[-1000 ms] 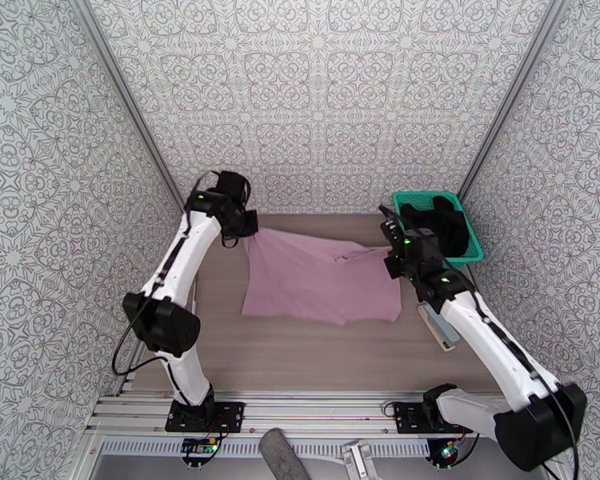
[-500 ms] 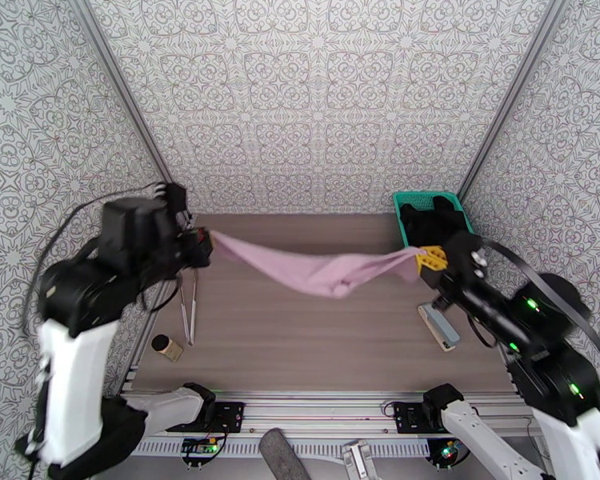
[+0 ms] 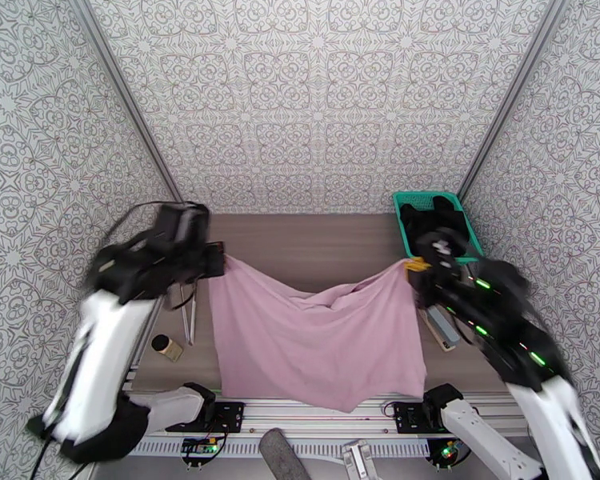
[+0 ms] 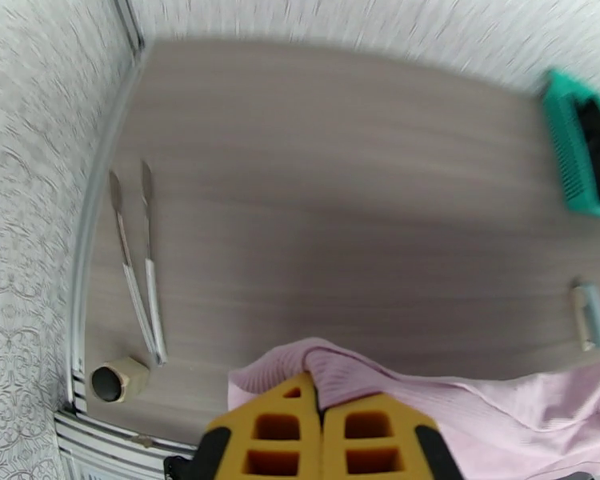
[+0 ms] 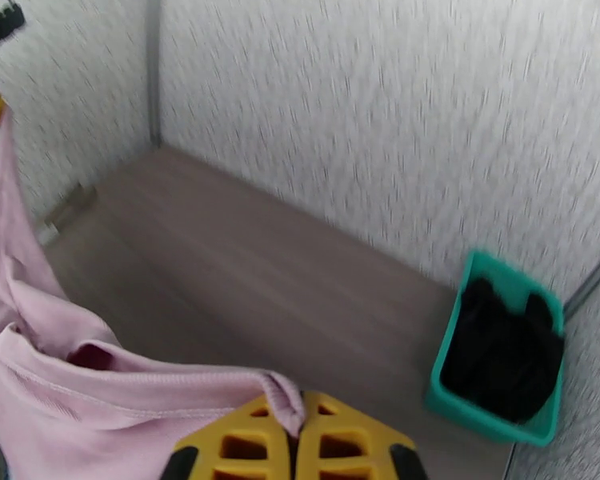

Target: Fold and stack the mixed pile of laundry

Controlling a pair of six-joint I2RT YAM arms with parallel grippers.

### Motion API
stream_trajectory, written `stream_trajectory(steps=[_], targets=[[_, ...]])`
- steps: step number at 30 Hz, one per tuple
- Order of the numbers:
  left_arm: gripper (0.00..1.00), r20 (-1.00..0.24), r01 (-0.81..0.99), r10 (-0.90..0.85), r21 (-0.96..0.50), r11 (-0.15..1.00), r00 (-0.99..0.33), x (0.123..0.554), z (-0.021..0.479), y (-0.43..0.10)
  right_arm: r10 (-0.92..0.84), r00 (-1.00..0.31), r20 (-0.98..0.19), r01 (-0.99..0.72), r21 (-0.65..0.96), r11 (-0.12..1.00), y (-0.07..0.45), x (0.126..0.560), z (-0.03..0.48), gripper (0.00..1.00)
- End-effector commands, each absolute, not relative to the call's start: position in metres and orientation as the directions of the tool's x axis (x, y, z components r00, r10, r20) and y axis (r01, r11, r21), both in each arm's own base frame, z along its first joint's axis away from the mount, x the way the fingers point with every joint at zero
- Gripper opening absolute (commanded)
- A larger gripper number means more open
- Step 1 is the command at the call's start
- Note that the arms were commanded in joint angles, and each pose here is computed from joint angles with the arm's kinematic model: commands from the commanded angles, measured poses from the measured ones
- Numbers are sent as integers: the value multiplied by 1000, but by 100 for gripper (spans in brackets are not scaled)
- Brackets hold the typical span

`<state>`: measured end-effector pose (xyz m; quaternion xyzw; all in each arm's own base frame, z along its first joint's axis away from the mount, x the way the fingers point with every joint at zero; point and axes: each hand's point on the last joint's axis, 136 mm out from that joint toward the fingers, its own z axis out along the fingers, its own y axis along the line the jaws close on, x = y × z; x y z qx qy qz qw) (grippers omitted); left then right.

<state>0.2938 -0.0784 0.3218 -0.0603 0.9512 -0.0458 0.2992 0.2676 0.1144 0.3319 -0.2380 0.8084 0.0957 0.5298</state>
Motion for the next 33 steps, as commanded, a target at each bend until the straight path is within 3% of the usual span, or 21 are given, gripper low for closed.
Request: stream_trajectory(steps=[1, 7, 13, 24, 29, 33], targets=[[0, -484, -84, -144, -144, 986, -863, 359, 255, -90, -284, -492, -823, -357, -108, 928, 103, 324, 250, 0], [0, -324, -120, -140, -81, 989, -936, 449, 137, -87, -239, -629, -739, -194, -148, 970, 76, 410, 160, 0], [0, -222, -173, -184, -68, 983, -958, 504, 66, -76, -173, -689, -704, -76, -167, 983, 45, 469, 126, 0], [0, -230, -194, -237, -195, 961, -944, 555, 37, -74, -147, -776, -614, -20, -210, 977, 27, 510, 88, 0], [56, -231, -186, -235, -215, 959, -944, 561, 31, -76, -145, -764, -629, -25, -196, 980, 31, 522, 91, 0], [78, -282, -164, -223, -216, 962, -933, 567, 49, -77, -137, -740, -659, -21, -180, 983, 34, 529, 102, 33]])
